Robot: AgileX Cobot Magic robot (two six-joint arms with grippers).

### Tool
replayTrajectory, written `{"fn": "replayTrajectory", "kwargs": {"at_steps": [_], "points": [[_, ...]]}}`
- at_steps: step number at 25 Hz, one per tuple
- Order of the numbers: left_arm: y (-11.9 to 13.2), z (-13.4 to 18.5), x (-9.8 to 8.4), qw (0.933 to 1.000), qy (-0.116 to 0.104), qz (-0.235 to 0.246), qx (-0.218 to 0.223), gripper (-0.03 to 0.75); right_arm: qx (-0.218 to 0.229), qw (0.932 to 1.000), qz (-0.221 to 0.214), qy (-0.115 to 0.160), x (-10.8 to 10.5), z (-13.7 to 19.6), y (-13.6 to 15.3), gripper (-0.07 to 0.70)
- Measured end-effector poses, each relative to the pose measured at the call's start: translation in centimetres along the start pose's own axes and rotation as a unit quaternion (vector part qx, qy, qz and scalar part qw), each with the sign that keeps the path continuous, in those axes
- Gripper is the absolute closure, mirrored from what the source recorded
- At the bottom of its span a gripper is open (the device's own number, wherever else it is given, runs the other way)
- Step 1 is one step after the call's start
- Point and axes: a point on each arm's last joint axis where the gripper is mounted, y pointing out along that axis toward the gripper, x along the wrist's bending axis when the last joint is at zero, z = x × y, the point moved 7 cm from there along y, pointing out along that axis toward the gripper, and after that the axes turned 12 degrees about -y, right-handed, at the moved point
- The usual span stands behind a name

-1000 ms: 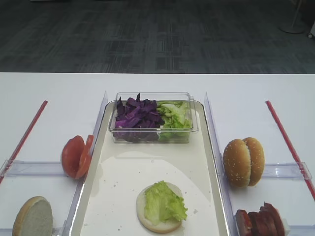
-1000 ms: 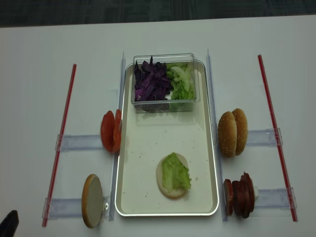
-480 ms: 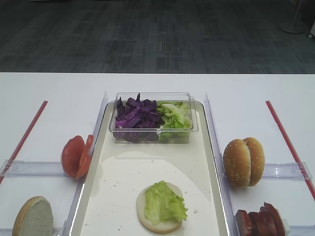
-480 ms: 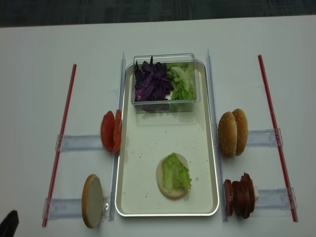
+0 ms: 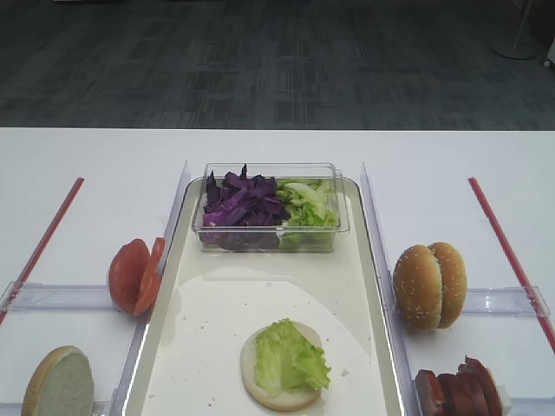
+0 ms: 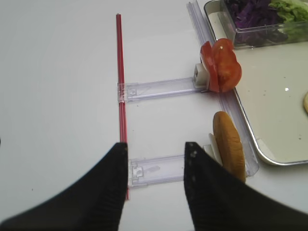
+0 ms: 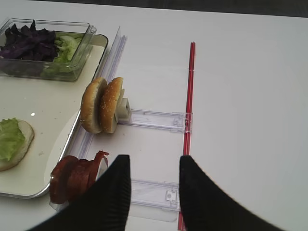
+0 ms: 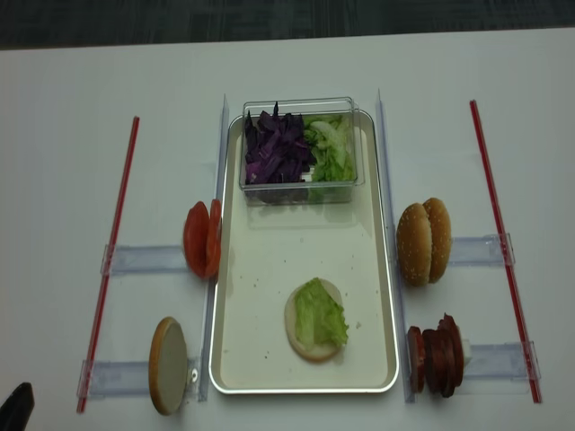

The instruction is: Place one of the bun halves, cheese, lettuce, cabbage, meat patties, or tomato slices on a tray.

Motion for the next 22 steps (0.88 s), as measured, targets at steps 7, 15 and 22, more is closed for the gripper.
{"fn": "replayTrajectory", "kwargs": {"at_steps": [7, 15, 22], "points": [[0.0, 0.0, 0.0, 1.0, 0.0, 0.0, 0.0, 0.445, 0.0, 1.0, 0.0, 0.0, 0.0, 0.0, 0.0, 0.344], [0.0, 0.0, 0.0, 1.0, 0.0, 0.0, 0.0, 0.445, 0.0, 1.0, 0.0, 0.001, 0.0, 0.0, 0.0, 0.344], [0.0, 0.0, 0.0, 1.0, 0.0, 0.0, 0.0, 0.445, 0.0, 1.0, 0.001, 0.0, -0.02, 0.01, 0.0, 0.344]]}}
